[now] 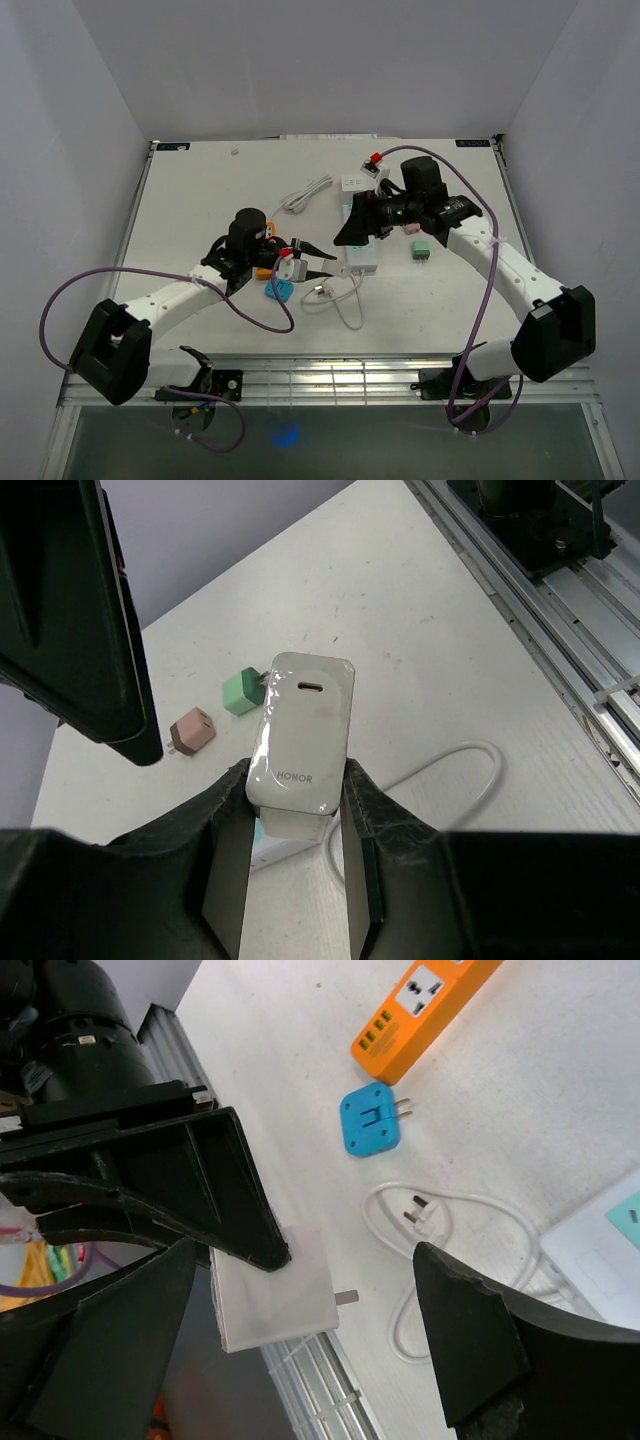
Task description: Insert the plug
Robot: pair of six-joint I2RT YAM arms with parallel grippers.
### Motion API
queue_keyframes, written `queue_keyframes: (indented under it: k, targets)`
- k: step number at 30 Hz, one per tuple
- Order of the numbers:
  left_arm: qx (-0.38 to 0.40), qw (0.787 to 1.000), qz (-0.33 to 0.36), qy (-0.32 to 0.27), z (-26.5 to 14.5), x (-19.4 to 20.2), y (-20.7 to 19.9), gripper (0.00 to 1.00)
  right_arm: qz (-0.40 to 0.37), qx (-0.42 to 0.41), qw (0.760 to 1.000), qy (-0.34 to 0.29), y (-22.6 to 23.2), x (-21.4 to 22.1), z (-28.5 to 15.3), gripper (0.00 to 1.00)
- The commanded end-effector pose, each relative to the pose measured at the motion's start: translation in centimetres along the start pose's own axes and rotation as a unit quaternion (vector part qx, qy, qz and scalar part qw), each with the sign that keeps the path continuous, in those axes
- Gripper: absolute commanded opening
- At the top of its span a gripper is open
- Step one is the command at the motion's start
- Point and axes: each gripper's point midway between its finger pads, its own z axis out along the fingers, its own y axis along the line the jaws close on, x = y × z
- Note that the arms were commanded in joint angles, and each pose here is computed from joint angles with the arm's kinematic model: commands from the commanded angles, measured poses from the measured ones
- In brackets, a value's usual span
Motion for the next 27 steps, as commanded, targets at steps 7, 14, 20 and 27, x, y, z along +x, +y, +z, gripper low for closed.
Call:
queue_keyframes:
  k: [7, 14, 20, 27]
  targets:
    - [-0.079, 0.989, -0.120, 0.042, 1.4, 2.1, 6.8, 0.00, -0.046, 0.116, 0.988, -0.091, -3.1, -2.7, -3.6, 0.94]
    - [-0.119, 0.983, -0.120, 0.077, 2.6, 5.5, 11.2, 0.00, -0.055, 0.193, 0.971, -0.131, -5.4, -3.9, -5.5, 0.89]
    - [-0.148, 0.977, -0.116, 0.100, 3.6, 9.3, 13.6, 0.00, -0.057, 0.215, 0.963, -0.155, -6.8, -5.3, -5.6, 0.82]
    - [-0.185, 0.972, -0.105, 0.103, 3.5, 12.6, 14.7, 0.00, -0.054, 0.238, 0.952, -0.182, -8.8, -6.7, -5.8, 0.69]
